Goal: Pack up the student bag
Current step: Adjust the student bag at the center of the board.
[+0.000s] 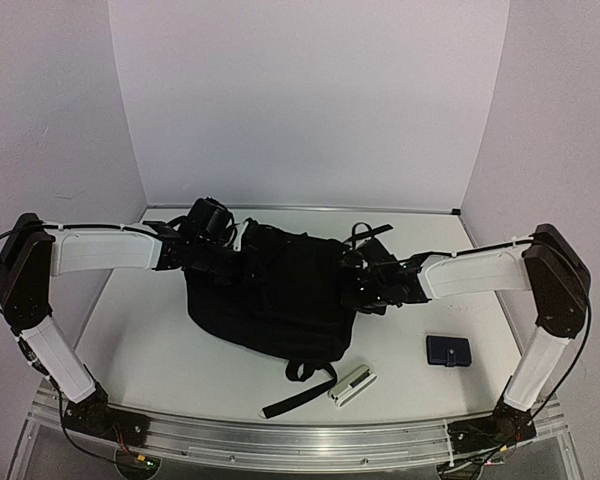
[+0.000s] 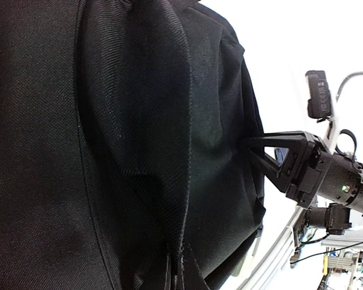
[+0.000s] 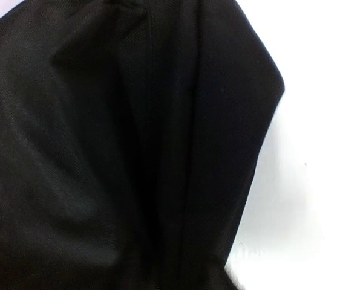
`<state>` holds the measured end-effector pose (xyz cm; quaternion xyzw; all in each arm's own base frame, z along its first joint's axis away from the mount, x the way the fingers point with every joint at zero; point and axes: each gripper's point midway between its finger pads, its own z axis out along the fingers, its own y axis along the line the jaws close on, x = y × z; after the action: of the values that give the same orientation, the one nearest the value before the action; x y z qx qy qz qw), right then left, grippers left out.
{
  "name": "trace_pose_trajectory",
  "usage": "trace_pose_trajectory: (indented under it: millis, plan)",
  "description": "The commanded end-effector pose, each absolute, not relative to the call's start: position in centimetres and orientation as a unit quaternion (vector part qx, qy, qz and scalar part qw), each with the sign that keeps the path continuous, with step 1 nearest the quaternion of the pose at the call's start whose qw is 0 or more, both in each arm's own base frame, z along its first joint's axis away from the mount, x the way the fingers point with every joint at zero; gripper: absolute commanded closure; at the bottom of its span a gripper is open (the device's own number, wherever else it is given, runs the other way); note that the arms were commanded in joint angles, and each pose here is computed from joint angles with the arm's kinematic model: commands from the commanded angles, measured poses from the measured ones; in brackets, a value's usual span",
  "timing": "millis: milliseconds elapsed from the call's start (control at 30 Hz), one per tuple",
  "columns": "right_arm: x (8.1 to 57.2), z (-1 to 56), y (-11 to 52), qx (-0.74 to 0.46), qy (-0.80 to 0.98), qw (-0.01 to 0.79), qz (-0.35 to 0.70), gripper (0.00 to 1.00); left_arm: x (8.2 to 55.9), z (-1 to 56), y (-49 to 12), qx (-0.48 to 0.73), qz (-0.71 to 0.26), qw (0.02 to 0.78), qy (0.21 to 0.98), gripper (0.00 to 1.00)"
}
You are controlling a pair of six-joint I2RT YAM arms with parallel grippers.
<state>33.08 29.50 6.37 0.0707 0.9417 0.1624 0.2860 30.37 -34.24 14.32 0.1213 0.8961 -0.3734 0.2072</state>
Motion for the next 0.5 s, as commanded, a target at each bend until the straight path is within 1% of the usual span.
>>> trace_pose_trajectory:
  millis: [0, 133, 267, 333, 400, 433, 467]
  plan:
    - [34.6, 6.8, 28.0, 0.08, 0.934, 0.324, 0.126, 0.99, 30.3, 17.1, -34.5, 0.137, -0.376, 0.223, 0.889, 1.0]
    - [37.7, 7.8, 25.6, 0.09, 0.927, 0.351, 0.099, 1.0, 29.6, 17.3, -35.6, 0.132, -0.384, 0.209, 0.89, 1.0]
    - [40.9, 8.3, 22.8, 0.09, 0.923, 0.368, 0.067, 1.0, 28.0, 18.2, -38.9, 0.149, -0.415, 0.198, 0.875, 1.0]
    - [42.6, 9.4, 21.6, 0.094, 0.917, 0.382, 0.058, 1.0, 27.9, 18.0, -39.6, 0.144, -0.425, 0.193, 0.873, 1.0]
    - [43.4, 10.7, 21.3, 0.086, 0.912, 0.398, 0.05, 1.0, 28.4, 16.8, -39.2, 0.122, -0.411, 0.191, 0.883, 1.0]
    - [43.6, 11.5, 21.5, 0.077, 0.911, 0.402, 0.05, 0.97, 28.7, 16.0, -38.8, 0.11, -0.399, 0.194, 0.89, 1.0]
    - [43.6, 12.0, 21.7, 0.066, 0.911, 0.403, 0.053, 0.9, 29.0, 15.2, -38.3, 0.098, -0.386, 0.196, 0.896, 1.0]
